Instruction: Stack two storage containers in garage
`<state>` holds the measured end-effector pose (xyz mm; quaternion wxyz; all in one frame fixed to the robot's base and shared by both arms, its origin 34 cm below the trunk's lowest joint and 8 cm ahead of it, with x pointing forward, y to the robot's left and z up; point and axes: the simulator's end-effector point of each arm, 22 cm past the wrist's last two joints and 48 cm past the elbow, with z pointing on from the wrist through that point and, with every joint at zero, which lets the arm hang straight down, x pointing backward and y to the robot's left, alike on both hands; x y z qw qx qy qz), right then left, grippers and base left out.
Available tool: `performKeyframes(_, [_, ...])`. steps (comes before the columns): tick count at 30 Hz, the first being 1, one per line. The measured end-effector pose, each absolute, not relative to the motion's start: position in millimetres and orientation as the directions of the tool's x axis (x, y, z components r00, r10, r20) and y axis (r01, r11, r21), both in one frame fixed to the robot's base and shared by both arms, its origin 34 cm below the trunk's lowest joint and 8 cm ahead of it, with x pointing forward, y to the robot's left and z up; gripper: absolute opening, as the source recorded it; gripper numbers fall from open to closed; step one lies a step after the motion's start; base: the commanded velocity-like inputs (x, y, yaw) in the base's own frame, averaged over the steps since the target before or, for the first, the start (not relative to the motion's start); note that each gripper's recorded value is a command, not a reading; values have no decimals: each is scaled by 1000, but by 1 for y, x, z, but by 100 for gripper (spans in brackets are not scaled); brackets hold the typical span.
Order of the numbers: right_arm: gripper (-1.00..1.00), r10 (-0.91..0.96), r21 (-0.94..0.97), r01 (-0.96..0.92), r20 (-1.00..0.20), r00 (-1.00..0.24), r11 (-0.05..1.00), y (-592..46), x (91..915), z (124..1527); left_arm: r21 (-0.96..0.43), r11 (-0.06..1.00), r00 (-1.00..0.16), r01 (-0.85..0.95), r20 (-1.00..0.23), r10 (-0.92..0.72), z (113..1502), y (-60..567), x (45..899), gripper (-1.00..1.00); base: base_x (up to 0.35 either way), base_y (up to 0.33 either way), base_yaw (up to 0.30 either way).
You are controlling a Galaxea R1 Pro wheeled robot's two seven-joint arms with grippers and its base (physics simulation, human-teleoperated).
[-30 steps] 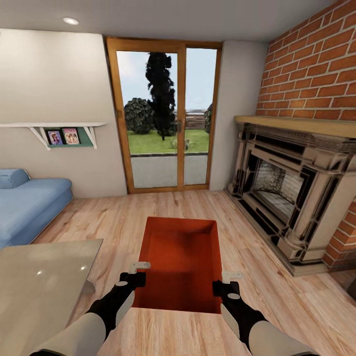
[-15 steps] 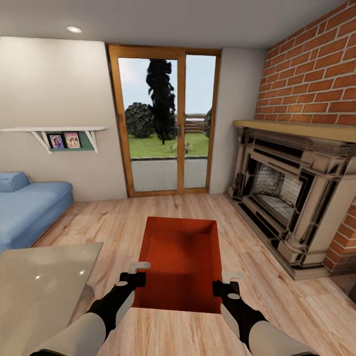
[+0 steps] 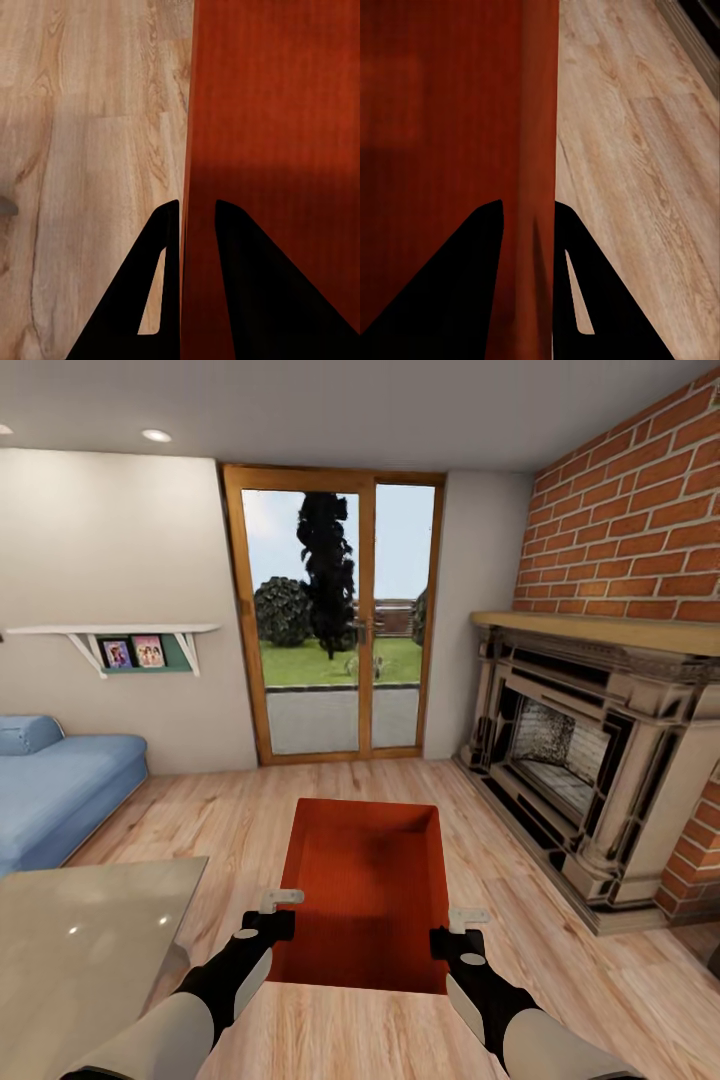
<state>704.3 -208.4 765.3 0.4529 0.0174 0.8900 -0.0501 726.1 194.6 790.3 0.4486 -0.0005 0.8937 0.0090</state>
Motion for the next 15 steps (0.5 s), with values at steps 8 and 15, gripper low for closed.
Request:
performKeyframes(8, [-100,-15,-73,77,-816,-578,994,-208,706,773,15,1000,-587,-9,-810,7,798,195,728,-100,0,0,0])
performKeyframes(15, [-100,-16,-73,78,-822,-569,994,-209,708,779,15,1000,-577,-9,-816,7,805,194,729,-100,0,0,0])
